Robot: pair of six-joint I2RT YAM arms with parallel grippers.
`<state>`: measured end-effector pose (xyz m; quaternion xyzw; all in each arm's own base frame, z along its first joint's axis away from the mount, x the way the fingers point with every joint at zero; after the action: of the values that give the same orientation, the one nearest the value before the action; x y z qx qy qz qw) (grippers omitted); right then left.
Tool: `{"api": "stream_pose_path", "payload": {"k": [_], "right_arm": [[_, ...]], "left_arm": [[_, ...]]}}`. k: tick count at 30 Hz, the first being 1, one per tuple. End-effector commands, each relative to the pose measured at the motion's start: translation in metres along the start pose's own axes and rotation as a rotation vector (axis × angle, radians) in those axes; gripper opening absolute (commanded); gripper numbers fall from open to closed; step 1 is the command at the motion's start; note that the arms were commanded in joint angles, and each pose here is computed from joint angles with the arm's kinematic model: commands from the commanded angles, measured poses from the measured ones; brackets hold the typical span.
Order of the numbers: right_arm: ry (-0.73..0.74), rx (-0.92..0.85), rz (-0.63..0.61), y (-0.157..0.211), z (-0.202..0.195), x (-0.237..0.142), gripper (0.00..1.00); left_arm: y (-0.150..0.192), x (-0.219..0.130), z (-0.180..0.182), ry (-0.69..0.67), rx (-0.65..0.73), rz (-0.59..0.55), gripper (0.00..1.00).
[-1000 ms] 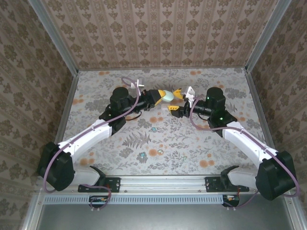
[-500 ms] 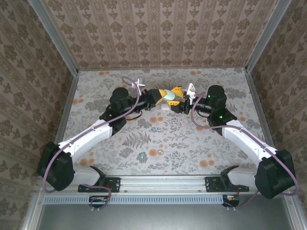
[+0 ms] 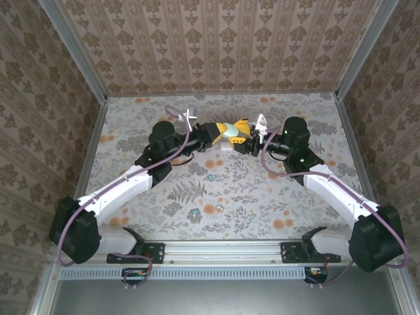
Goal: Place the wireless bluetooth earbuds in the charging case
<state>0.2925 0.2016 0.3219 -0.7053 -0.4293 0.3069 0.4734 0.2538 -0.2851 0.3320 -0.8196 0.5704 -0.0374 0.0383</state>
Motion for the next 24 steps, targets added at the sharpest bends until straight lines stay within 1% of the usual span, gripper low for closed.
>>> {"api": "stream_pose_path", "payload": {"k": [1, 3, 5, 6, 7, 8, 9, 11, 13, 16, 18, 20, 22, 24], "right_arm": [[0.012, 0.003, -0.025, -0.005, -0.003, -0.002, 0.41], [-0.014, 0.016, -0.029, -0.007, -0.002, 0.0, 0.36], [-0.042, 0.033, -0.034, -0.01, -0.001, 0.001, 0.33], [-0.067, 0.043, -0.034, -0.012, 0.0, 0.001, 0.31], [-0.1, 0.057, -0.036, -0.014, 0.002, 0.001, 0.31], [-0.127, 0.073, -0.036, -0.015, 0.003, 0.0, 0.31], [-0.163, 0.095, -0.035, -0.017, 0.005, 0.0, 0.3], [-0.241, 0.124, -0.044, -0.02, 0.009, -0.002, 0.31], [-0.305, 0.141, -0.059, -0.025, 0.013, -0.004, 0.31], [-0.362, 0.148, -0.076, -0.029, 0.015, -0.003, 0.32], [-0.392, 0.16, -0.077, -0.034, 0.014, -0.002, 0.31], [-0.426, 0.166, -0.08, -0.038, 0.014, -0.002, 0.31], [-0.444, 0.161, -0.093, -0.042, 0.014, -0.002, 0.31], [-0.457, 0.165, -0.101, -0.042, 0.014, -0.001, 0.33]], "left_arm": [[0.0, -0.008, -0.017, 0.05, 0.026, -0.013, 0.09], [0.001, -0.007, -0.018, 0.05, 0.029, -0.01, 0.1], [0.002, -0.008, -0.02, 0.056, 0.064, -0.002, 0.17], [0.002, -0.009, -0.02, 0.049, 0.091, -0.002, 0.28], [0.003, -0.01, -0.021, 0.039, 0.128, -0.002, 0.4], [0.003, -0.013, -0.022, 0.031, 0.17, -0.004, 0.5], [0.004, -0.017, -0.024, 0.023, 0.23, -0.006, 0.56], [0.006, -0.025, -0.028, 0.009, 0.381, 0.006, 0.64], [0.019, -0.032, -0.035, 0.045, 0.593, 0.088, 0.71], [0.033, -0.042, -0.036, 0.066, 0.845, 0.164, 0.77], [0.04, -0.047, -0.037, 0.116, 0.98, 0.213, 0.78], [0.041, -0.051, -0.037, 0.143, 1.058, 0.233, 0.78], [0.04, -0.051, -0.031, 0.133, 1.134, 0.232, 0.78], [0.036, -0.05, -0.027, 0.115, 1.18, 0.209, 0.78]]}}
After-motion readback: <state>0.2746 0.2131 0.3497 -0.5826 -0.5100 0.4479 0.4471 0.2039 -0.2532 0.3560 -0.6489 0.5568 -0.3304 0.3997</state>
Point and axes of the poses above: each hand's point on the last joint's axis, 136 mm out from that joint toward the fingers, its own x axis out along the fingers, its own z axis along the line the jaws close on, y = z × x, the point moved 5 cm from there along -x, back along the fingers, and after that the axes turned 13 degrees about -x, right-handed, at the moved point
